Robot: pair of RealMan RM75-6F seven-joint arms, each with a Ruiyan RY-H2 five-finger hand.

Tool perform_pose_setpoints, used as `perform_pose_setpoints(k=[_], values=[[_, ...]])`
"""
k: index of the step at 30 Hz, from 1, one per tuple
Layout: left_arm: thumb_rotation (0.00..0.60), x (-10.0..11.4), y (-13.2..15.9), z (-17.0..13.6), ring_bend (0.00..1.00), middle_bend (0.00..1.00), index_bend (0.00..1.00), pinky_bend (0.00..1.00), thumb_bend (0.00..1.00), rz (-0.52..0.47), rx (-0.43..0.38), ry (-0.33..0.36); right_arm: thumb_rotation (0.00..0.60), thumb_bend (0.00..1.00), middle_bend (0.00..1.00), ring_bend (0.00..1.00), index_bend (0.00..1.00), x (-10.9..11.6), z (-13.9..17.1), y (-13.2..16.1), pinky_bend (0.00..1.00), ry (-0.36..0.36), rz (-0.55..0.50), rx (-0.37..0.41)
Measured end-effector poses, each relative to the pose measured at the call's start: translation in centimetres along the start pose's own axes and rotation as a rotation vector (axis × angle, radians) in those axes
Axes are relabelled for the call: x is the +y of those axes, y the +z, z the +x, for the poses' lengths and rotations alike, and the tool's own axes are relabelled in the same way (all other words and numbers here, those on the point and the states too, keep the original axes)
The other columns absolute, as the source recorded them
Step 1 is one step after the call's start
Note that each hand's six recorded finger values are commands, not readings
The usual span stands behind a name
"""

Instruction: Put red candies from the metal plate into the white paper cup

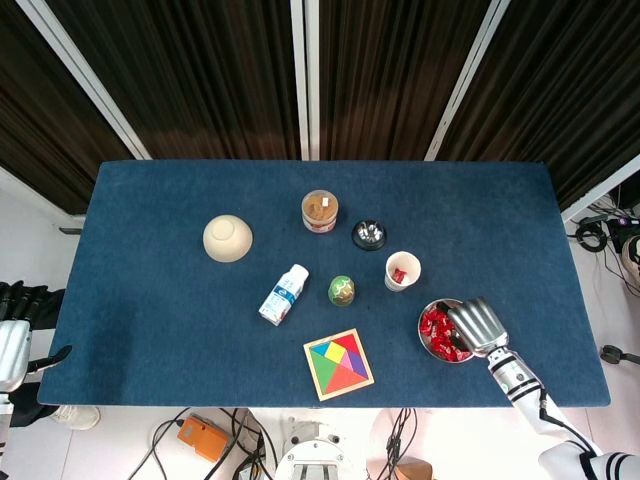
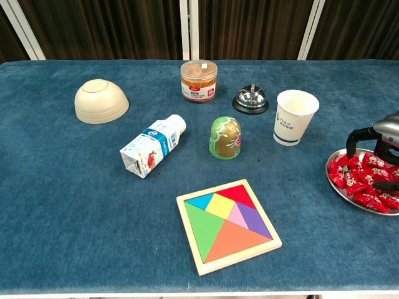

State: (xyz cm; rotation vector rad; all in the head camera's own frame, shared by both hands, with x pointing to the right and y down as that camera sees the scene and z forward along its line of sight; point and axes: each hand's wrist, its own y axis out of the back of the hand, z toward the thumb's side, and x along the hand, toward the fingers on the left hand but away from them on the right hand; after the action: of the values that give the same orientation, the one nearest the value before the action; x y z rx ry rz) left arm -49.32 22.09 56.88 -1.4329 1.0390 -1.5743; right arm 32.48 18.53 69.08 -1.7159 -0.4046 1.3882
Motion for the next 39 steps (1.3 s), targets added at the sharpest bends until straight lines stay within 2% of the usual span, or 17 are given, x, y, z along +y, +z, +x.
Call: perform_pose_setpoints(k=[12, 20, 25, 28, 34, 39], values=[[0.6, 0.0, -0.1, 0.2, 0.04, 0.16, 0.23, 0.0, 0.0, 0.001, -0.003, 0.0, 0.6, 0.37, 0.94, 1.0, 0.48, -0.7, -0.4, 0.1, 1.0, 0.036, -0.006, -0.011], [0.6, -0.2, -0.1, 0.2, 0.04, 0.16, 0.23, 0.0, 0.0, 0.002, -0.002, -0.005, 0.6, 0.53, 0.94, 1.0, 0.56, -1.0, -1.0, 0.0, 1.0, 0.045, -0.019, -0.013], [0.6, -0.3, -0.1, 0.2, 0.04, 0.16, 0.23, 0.0, 0.0, -0.003, 0.0, -0.007, 0.6, 0.68, 0.94, 1.0, 0.66, -1.1, -1.2, -0.1, 1.0, 0.049, -0.027, -0.017], [0.6, -0.4, -0.1, 0.2, 0.03, 0.15, 0.23, 0.0, 0.0, -0.002, -0.001, -0.008, 0.6, 0.72, 0.94, 1.0, 0.69, -1.1, -1.1, -0.2, 1.0, 0.046, -0.039, -0.021], [0.6, -0.2, -0.1, 0.2, 0.03, 0.15, 0.23, 0.0, 0.0, -0.003, -0.004, -0.004, 0.6, 0.72, 0.94, 1.0, 0.7, 0.8, -0.5, -0.7, 1.0, -0.017, -0.057, -0.028], [0.6, -0.2, 0.1, 0.3, 0.03, 0.15, 0.23, 0.0, 0.0, -0.005, -0.011, -0.001, 0.6, 0.72, 0.94, 1.0, 0.7, 4.9, 0.1, -1.1, 1.0, -0.133, -0.088, -0.028]])
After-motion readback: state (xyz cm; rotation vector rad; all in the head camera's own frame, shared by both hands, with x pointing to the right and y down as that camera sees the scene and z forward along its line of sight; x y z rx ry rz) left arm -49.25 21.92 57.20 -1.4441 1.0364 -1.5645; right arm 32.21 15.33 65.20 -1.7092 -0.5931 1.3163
